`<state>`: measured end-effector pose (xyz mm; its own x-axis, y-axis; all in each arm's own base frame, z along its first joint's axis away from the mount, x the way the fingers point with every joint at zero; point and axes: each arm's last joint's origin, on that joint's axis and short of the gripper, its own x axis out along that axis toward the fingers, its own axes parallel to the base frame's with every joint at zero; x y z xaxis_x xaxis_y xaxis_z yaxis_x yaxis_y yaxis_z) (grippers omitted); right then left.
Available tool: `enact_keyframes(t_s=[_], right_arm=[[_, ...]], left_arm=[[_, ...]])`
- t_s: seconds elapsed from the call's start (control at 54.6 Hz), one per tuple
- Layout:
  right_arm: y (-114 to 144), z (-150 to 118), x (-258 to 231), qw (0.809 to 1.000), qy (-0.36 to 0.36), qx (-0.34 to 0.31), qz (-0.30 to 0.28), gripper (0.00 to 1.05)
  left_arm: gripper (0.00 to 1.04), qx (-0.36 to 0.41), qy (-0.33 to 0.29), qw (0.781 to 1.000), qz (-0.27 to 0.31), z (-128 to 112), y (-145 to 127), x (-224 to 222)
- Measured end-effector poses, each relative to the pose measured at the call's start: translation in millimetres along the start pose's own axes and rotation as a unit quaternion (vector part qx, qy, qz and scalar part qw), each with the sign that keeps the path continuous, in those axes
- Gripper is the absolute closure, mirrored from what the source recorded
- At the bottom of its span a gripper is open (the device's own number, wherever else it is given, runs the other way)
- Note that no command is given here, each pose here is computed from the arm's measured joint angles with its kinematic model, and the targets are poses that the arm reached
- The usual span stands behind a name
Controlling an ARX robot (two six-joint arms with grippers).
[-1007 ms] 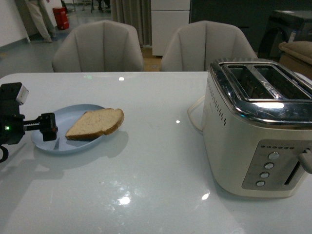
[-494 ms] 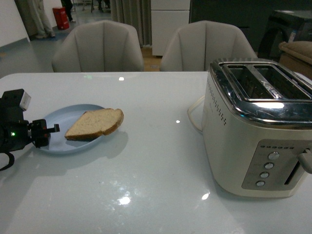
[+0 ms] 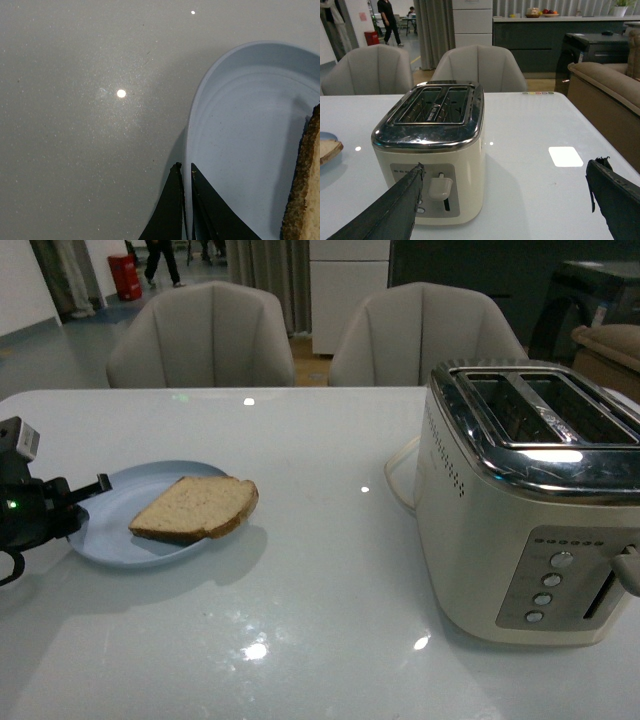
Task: Left arm holds plate, right arm toasts bread
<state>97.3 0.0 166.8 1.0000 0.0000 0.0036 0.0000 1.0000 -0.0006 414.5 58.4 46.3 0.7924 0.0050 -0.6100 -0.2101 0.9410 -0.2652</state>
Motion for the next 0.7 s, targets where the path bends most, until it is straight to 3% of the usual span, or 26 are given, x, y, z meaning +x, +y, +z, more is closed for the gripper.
enact_keyframes(t_s=[0.512, 0.695], right_arm=[[0, 0, 0, 1.0, 0.0, 0.0, 0.0, 0.06], [0, 0, 0, 1.0, 0.0, 0.0, 0.0, 0.06]], left_arm=[[1.02, -0.062, 0.04, 0.997, 0.009, 3, -18, -52], [1.02, -0.072, 0.028, 0.997, 0.004, 11, -29, -70]])
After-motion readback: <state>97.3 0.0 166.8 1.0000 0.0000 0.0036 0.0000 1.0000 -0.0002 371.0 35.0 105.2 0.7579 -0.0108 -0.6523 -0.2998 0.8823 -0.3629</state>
